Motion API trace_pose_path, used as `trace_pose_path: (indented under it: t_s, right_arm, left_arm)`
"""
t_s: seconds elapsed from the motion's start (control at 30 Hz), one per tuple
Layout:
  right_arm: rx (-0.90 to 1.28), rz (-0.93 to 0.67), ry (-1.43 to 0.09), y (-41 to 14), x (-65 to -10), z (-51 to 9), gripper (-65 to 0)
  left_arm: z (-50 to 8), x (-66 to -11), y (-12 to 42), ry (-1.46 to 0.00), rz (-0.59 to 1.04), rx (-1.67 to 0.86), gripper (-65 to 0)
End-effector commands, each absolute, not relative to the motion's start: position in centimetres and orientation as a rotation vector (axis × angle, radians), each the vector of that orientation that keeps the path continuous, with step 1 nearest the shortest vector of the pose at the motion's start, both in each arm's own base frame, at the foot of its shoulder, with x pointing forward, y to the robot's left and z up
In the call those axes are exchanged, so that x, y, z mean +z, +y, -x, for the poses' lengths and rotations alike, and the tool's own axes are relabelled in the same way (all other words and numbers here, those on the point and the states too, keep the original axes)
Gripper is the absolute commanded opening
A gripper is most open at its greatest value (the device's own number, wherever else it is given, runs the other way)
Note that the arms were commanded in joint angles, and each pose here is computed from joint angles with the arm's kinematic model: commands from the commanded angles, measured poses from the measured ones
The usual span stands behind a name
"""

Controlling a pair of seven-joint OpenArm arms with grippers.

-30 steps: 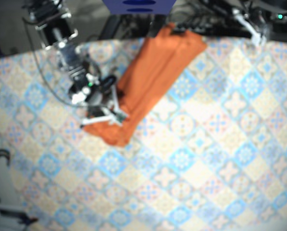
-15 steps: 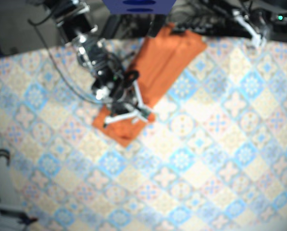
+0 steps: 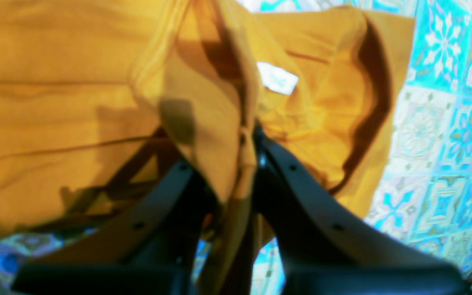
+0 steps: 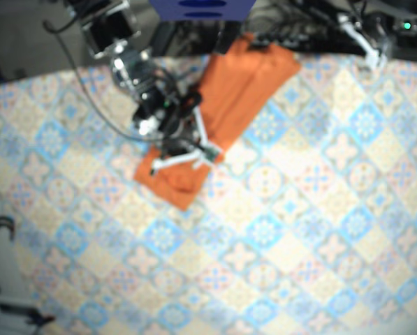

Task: Fold the T-shirt properly
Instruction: 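Lift the strip end and fold it toward the other end, right gripper, then lower the folded end onto the strip with the right gripper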

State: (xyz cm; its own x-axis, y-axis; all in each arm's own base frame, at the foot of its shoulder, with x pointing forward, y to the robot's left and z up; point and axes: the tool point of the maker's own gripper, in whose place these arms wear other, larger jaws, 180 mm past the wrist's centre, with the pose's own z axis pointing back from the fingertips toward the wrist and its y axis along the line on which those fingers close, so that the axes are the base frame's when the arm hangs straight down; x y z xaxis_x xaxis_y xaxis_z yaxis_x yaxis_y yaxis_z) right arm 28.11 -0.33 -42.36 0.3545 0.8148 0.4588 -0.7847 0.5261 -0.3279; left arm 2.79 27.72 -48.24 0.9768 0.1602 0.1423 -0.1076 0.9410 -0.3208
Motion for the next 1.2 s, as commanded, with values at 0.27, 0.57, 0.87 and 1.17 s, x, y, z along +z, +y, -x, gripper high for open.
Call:
trace_pose_path:
  t_s: [0.27,0.57,0.87,1.17]
  right_arm:
    - [1.018,0.031,-0.674,0.4,-41.2,-27.7,-62.4]
    - [1.022,0.021,-0.662,0.6,-41.6,-26.9,-62.4]
    - [1.016,-0.005,-0.644,1.1,-42.1,-25.7,-62.4]
    - [1.004,-0.039,-0.655,2.6,-41.8,-25.4,-62.4]
  left_arm:
    - [-3.4,-47.8,28.2,-0.185,0.313,0.122,-25.0]
    - [-3.4,-47.8,28.2,-0.185,0.313,0.122,-25.0]
    - [-3.4,-47.8,28.2,-0.185,0.313,0.122,-25.0]
    - [-3.4,-47.8,28.2,-0.185,0.313,0.122,-25.0]
